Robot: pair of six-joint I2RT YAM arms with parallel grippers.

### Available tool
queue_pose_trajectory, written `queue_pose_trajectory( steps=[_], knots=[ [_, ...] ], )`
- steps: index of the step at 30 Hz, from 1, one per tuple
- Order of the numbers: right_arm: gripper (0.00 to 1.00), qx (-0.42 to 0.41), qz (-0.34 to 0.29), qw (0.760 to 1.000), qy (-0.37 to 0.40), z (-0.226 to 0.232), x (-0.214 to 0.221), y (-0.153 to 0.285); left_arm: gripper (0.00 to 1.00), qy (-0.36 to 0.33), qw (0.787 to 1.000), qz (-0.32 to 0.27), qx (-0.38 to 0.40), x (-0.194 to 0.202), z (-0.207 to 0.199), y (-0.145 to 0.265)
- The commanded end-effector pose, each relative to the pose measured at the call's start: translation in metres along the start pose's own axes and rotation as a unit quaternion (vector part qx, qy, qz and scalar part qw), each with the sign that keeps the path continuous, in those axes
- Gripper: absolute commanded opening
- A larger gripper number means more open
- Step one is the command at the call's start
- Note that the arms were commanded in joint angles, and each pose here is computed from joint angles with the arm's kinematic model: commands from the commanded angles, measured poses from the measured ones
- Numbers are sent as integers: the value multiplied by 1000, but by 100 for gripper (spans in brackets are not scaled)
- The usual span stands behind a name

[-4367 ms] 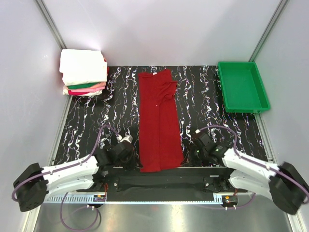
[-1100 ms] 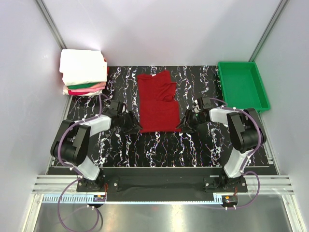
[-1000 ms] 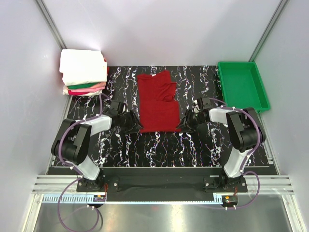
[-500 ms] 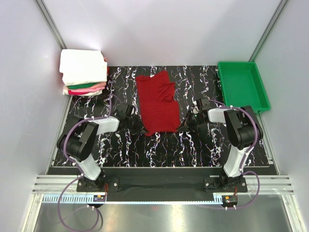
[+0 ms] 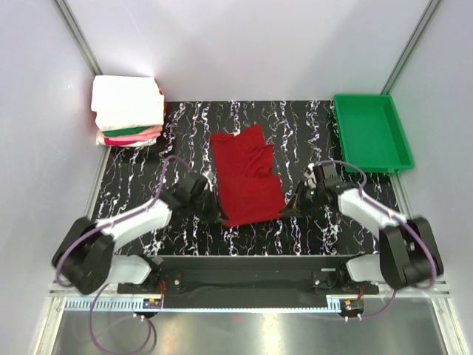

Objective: Fold and stack the t-shirts
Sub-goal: Fold the tshirt

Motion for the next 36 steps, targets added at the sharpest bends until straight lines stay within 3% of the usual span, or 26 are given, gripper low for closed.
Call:
queue_pose_trajectory(
  steps=[1,8,13,21,36],
  knots=[
    [0,17,1,1000,-6,2,30,23,0,4,1000,1,-3,28,-11,17],
    [0,-14,-42,999,13,26,72,84,0,7,1000,-9,-3,61,-33,72],
    [0,-15,-74,997,24,38,72,111,1,4,999,-40,12,55,-43,108],
    [0,25,-130,988,80,72,17,115,0,-21,997,-67,-34,6,-49,118],
    [0,43,-130,985,109,114,-71,81,0,-13,998,-56,-11,-79,-53,100]
  ],
)
Point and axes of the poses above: each gripper's point midway between its finger pads, its own y axis back along the fingers, its own z axis along the line the jaws close on, x = y × z, the point moved 1 cm from there along y, back along the fingers, and after that the axes turned 4 degrees about -y, right-handed, at the moved point
